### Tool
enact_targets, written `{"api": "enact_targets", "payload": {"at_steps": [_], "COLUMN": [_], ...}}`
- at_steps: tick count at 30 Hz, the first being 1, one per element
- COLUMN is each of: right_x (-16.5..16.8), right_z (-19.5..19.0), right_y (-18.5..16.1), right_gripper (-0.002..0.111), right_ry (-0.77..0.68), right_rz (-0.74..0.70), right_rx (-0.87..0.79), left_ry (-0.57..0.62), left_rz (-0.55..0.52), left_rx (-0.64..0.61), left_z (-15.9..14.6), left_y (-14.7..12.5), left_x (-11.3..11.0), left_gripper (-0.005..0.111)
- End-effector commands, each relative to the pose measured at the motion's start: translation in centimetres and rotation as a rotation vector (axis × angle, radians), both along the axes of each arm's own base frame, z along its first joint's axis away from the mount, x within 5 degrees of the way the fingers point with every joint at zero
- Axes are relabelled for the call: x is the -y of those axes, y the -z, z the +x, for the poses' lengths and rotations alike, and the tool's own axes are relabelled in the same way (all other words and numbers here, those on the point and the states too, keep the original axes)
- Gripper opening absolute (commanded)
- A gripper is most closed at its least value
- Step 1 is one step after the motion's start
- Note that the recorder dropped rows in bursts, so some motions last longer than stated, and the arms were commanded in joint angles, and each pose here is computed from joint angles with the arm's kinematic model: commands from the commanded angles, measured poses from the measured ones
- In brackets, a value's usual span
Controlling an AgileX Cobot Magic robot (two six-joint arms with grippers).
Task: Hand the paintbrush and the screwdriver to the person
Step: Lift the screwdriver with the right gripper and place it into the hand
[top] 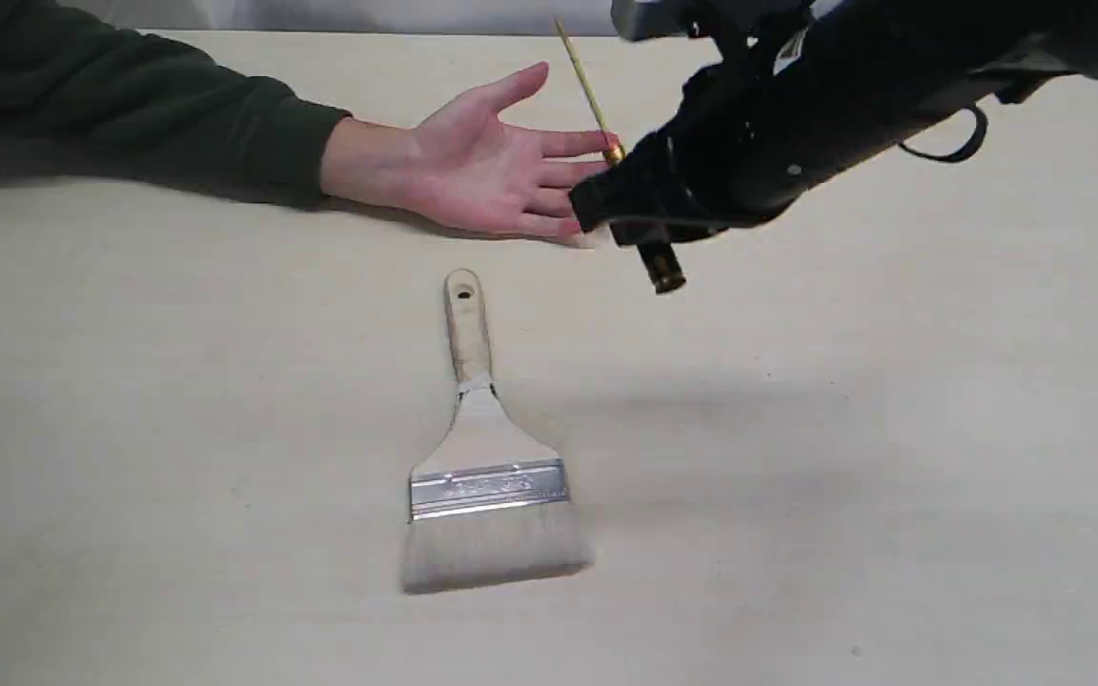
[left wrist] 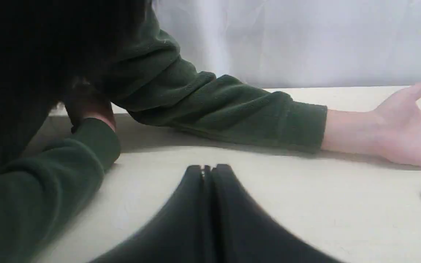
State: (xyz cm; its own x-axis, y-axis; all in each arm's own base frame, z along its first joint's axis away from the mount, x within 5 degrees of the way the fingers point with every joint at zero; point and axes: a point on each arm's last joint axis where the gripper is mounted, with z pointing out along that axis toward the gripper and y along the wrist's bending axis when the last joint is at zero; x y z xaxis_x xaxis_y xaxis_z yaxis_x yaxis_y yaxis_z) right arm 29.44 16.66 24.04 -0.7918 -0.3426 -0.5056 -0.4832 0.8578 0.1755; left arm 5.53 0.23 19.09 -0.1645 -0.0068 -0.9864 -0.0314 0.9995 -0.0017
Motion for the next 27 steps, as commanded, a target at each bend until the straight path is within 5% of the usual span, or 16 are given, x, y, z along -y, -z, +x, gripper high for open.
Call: {"api": "enact_targets", "payload": {"at_steps": [1,8,17,27], "right_x": [-0.4,-3.0,-5.3,-6.9], "right_z": [1.4,6.8,13.8,17.0], "right_y": [-1.5,-1.7,2.7,7.5], "right_gripper": [0.005,0.005,0.005,0.005], "right_ry": [0.002,0.022,0.079,0.097], "right_rz": [0.024,0.035,-0.111,-0.132], "right_rx": [0.093,0.139,0.067,0.001], "left_ry": [0.002,0.002,0.002,0.002], "left_rz": [-0.006,-0.006,-0.006,-0.006], "left_rx": [0.001,0.003,0.003,0.003], "left_z": [0.0,0.0,0.0,0.0], "left_y": [0.0,0.0,0.0,0.0], "left_x": [0.0,0.0,0.0,0.0], "left_gripper": [0.000,0.000,0.000,0.000]}}
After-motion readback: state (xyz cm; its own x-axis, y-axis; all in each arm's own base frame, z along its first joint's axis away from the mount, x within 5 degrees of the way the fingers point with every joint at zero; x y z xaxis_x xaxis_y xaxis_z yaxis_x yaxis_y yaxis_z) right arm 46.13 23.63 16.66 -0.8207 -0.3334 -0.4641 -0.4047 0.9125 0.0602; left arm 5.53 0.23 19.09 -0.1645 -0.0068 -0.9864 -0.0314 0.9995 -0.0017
